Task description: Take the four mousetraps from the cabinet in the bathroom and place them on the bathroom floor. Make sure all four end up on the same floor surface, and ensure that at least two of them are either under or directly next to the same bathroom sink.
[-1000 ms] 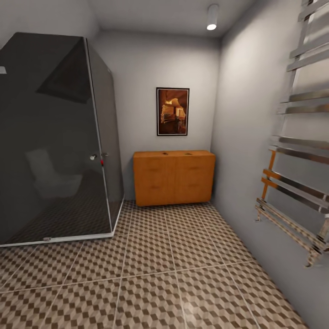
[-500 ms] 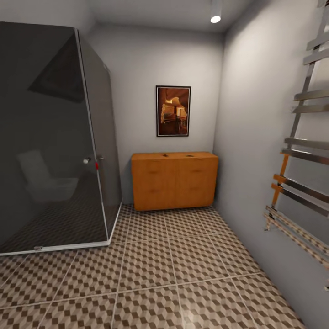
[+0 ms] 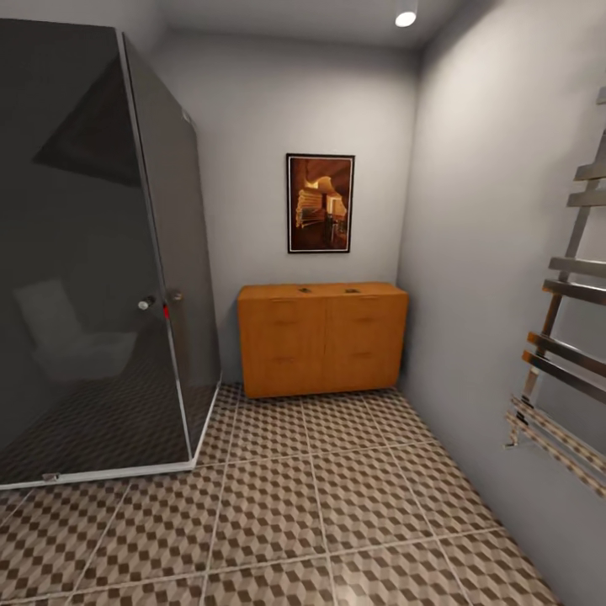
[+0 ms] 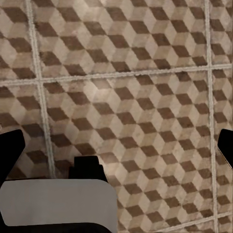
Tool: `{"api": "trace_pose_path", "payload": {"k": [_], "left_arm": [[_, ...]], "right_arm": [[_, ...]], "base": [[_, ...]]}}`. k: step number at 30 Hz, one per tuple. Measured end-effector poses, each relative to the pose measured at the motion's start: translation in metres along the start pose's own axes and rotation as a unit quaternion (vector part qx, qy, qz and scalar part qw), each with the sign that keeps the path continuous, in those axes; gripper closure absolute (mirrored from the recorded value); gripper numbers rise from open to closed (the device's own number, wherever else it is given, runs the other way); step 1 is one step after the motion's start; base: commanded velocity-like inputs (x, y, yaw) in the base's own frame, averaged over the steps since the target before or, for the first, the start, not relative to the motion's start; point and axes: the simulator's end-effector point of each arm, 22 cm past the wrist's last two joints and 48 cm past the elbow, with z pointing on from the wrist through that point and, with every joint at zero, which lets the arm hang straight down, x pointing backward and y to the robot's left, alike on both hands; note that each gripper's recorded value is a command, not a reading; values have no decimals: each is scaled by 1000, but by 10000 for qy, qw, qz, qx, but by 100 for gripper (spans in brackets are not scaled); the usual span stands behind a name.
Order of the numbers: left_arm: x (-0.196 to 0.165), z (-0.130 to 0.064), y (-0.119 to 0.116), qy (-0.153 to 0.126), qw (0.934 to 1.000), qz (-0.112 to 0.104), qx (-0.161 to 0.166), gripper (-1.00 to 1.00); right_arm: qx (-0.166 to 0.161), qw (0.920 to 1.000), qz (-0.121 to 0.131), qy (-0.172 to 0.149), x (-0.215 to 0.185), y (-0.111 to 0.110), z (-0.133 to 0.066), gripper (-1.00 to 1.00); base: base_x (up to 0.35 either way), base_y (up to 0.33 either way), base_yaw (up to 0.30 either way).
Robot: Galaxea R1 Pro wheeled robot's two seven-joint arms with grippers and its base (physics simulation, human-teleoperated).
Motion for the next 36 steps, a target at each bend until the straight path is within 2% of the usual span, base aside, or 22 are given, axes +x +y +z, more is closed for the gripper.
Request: {"api": "trace_pose_path", "payload": {"k": [36], "left_arm": [[0,0,0,-1,10000,3,0,-100]], "right_arm": [[-9,10000,-4,3,0,1,0,-100]], "base": [[319,0,0]]}}
